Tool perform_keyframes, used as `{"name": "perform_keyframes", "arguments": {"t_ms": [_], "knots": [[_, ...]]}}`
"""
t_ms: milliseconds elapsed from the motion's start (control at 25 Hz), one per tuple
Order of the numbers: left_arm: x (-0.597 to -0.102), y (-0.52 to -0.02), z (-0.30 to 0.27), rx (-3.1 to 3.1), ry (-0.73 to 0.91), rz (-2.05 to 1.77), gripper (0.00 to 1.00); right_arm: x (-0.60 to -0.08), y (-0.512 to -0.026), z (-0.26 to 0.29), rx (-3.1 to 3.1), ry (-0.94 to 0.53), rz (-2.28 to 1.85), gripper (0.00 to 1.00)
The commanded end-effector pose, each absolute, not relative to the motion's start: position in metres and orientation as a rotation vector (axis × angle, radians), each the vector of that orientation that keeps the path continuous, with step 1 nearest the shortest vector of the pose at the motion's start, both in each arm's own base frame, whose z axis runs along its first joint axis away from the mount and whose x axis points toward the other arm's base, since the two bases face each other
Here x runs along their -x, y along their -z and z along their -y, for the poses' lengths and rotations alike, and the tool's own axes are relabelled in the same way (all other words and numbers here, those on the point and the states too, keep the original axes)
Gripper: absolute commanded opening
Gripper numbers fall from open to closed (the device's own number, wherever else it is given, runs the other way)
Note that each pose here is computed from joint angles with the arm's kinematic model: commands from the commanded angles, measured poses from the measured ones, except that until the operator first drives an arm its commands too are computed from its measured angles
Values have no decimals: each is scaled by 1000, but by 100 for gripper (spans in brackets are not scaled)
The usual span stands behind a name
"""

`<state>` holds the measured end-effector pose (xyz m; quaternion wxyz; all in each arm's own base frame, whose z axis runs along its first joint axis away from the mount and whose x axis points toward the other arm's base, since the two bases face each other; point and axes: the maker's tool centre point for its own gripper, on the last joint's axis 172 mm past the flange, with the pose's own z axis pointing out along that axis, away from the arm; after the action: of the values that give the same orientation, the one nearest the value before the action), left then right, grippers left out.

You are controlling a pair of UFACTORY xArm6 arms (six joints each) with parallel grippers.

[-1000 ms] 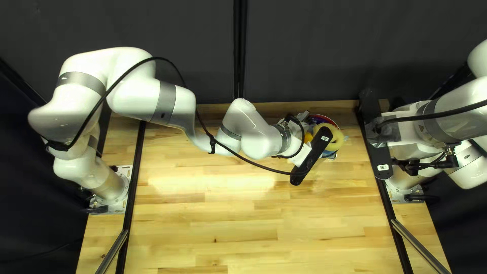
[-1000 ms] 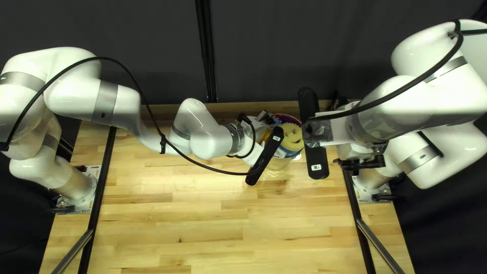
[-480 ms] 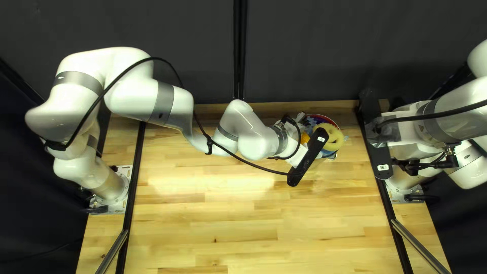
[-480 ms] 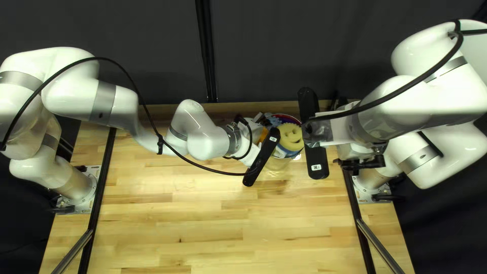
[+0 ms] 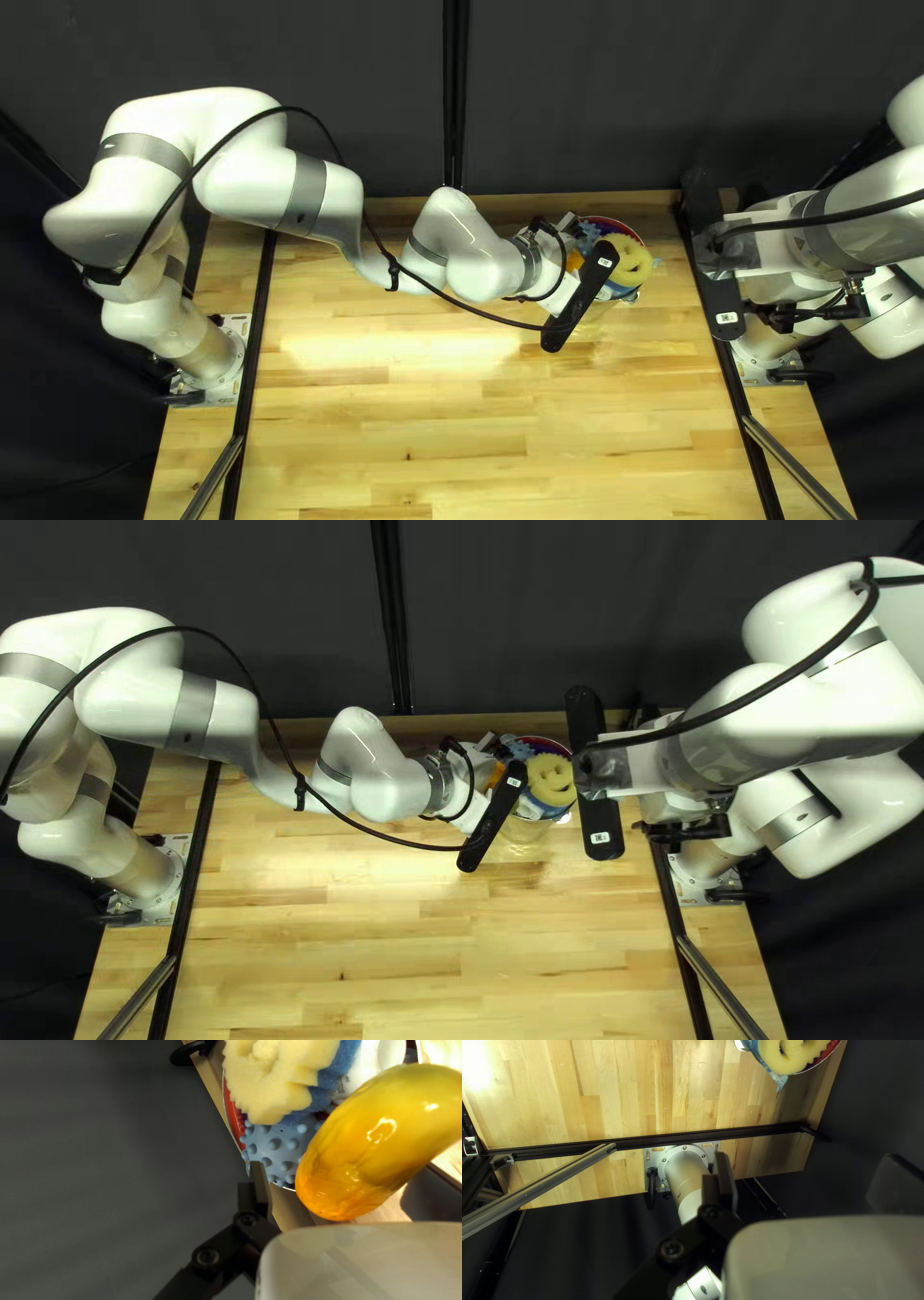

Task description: Pick up trash and place into trash bin

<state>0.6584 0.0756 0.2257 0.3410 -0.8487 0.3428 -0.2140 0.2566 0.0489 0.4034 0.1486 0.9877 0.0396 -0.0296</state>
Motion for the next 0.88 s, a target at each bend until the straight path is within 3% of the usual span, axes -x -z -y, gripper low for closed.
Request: {"name": "perform_keyframes", "arguments": {"t_ms": [40,520,880], "knots": [[-654,-236,-77,2201,567,-898,100,-257,-403,-49,-2840,85,-114,100],[-646,-255,-72,2187,587,-912,100,-257,-403,-49,-2840,85,-114,100],[-603,-290,-6,2387,510,-816,100,-257,-403,-49,-2840,85,-114,100]]}}
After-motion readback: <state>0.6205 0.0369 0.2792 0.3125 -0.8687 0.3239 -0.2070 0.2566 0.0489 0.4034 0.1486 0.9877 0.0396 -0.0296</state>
